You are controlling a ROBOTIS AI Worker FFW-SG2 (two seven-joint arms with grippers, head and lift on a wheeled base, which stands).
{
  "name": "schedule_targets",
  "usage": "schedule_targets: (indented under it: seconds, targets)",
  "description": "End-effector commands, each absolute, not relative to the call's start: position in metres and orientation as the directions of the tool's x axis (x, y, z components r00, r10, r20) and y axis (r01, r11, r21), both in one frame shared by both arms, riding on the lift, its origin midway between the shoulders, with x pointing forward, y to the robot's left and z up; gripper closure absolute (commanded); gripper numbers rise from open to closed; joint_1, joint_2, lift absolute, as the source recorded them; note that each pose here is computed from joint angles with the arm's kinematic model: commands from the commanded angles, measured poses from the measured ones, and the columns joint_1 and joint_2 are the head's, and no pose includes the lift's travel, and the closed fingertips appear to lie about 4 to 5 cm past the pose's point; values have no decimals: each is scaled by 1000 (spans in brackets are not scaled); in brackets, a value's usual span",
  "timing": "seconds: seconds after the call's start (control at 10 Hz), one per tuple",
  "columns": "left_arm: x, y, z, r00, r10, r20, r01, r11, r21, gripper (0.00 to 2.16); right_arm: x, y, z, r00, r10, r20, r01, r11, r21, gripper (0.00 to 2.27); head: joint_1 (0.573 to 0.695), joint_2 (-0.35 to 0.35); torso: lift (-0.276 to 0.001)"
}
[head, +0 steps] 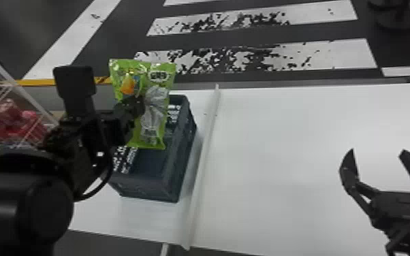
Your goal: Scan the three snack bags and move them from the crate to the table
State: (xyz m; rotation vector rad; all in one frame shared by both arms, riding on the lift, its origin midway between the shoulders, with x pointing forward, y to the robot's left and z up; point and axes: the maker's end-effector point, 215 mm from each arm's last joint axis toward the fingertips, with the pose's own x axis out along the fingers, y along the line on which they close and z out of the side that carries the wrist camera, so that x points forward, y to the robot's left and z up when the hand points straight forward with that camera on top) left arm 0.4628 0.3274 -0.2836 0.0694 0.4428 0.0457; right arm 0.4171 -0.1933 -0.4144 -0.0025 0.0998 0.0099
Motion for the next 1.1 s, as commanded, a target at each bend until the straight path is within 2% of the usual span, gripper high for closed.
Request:
schedule_targets:
  seconds: [0.0, 0.1, 0.2, 0.3, 0.4, 0.5, 0.6, 0.8, 1.0]
  targets:
    - [458, 289, -281, 904, -39, -426, 60, 998, 36, 2142, 431, -218, -402, 994, -32, -101, 30, 999, -17, 87, 695, 170, -62]
    - [457, 264, -286, 896, -105, -431, 117, 993, 0, 2142, 438, -232, -390, 994, -55, -92, 54, 998, -9, 87, 695, 142, -62]
    - [456, 234, -298, 875, -196, -442, 194, 980, -50, 2142, 440, -243, -380, 994, -74, -80, 74, 997, 3, 87, 695, 80, -62]
    - [459, 200, -308, 847, -318, -427, 297, 948, -117, 2142, 440, -249, -377, 994, -83, -75, 83, 997, 5, 87, 695, 16, -62]
    - [462, 162, -318, 808, -450, -380, 407, 893, -193, 2142, 439, -251, -376, 994, -86, -72, 86, 996, 5, 87, 695, -18, -62]
    - [464, 126, -333, 764, -544, -348, 495, 839, -225, 2142, 439, -252, -377, 993, -89, -73, 90, 996, 6, 87, 695, -72, -62]
    - [466, 95, -348, 739, -596, -315, 561, 803, -204, 2142, 438, -253, -376, 993, -92, -71, 92, 996, 5, 87, 695, -126, -62]
    - [459, 43, -401, 684, -643, -345, 642, 755, -135, 2142, 436, -252, -368, 994, -90, -58, 91, 996, 16, 87, 695, -203, -62]
    - [435, -19, -436, 610, -713, -346, 733, 673, -94, 2142, 434, -252, -362, 995, -91, -41, 93, 995, 36, 87, 695, -272, -62]
